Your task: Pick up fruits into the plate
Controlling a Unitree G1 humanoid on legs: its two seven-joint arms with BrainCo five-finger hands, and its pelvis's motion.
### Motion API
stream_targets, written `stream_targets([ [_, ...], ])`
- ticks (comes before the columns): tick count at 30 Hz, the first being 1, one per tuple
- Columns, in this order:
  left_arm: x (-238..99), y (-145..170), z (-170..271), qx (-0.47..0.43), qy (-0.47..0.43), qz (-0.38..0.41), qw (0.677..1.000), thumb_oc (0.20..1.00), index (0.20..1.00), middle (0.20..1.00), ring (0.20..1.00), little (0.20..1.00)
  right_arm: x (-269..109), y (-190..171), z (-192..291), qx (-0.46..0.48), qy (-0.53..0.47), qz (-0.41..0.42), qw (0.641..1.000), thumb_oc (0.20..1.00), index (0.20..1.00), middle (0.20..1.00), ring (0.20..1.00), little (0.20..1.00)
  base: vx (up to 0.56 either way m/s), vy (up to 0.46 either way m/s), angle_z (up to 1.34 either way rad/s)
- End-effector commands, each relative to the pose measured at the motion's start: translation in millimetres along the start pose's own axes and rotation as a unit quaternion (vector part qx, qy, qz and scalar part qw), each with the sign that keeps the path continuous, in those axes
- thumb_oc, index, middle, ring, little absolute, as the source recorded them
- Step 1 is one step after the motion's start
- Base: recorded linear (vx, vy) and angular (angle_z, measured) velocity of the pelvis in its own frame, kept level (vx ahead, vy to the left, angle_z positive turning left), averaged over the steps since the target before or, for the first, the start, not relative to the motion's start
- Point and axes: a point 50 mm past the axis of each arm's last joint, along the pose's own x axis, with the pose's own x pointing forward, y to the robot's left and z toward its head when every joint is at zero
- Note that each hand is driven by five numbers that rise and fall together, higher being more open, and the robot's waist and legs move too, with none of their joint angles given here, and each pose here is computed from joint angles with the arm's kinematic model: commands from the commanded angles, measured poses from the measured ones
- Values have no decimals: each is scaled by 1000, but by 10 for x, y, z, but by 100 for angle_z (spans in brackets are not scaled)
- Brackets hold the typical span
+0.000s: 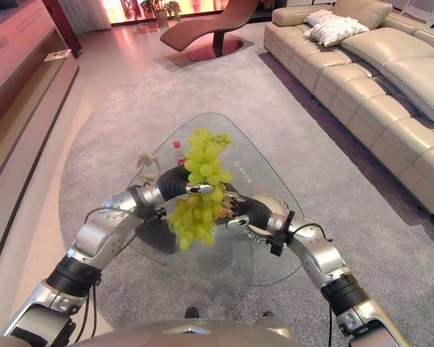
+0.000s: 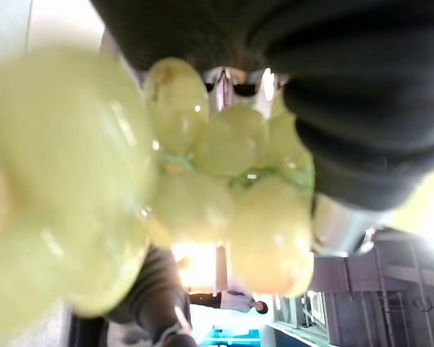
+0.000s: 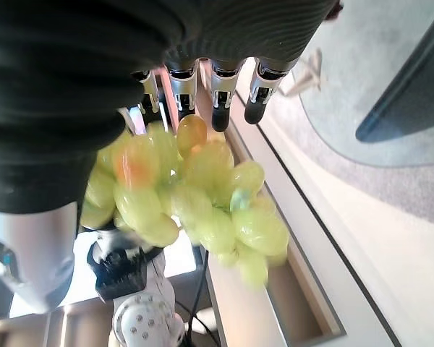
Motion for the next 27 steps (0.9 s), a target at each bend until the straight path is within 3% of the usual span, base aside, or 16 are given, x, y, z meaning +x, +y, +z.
stream_targets([
  [1,247,-45,415,23,-92,-46,994,200,200,200,200,200,329,88,216,-31,-29,55,998,1000,1000,1000,1000,1000,0,0,0],
  [7,277,-68,416,15,-95,-50,994,200,200,200,200,200,481,232,206,-14,-23,104,994,1000,1000,1000,1000,1000,-5,8,3],
  [16,245,-61,379,17,-93,-37,995,200,200,200,200,200,544,598,118,110,-49,220,968,1000,1000,1000,1000,1000,-5,4,3],
  [23,236,-67,373,20,-92,-33,995,200,200,200,200,200,544,765,84,150,-59,269,950,1000,1000,1000,1000,1000,0,0,0],
  [24,239,-70,376,20,-92,-33,995,200,200,200,200,200,546,775,85,151,-60,270,949,467,467,467,467,467,0,0,0],
  [25,241,-72,376,20,-91,-33,995,200,200,200,200,200,549,779,91,151,-61,270,949,200,200,200,200,200,0,0,0],
  [27,248,-69,371,21,-90,-33,995,200,200,200,200,200,551,781,83,152,-58,273,948,200,200,200,200,200,0,0,0],
])
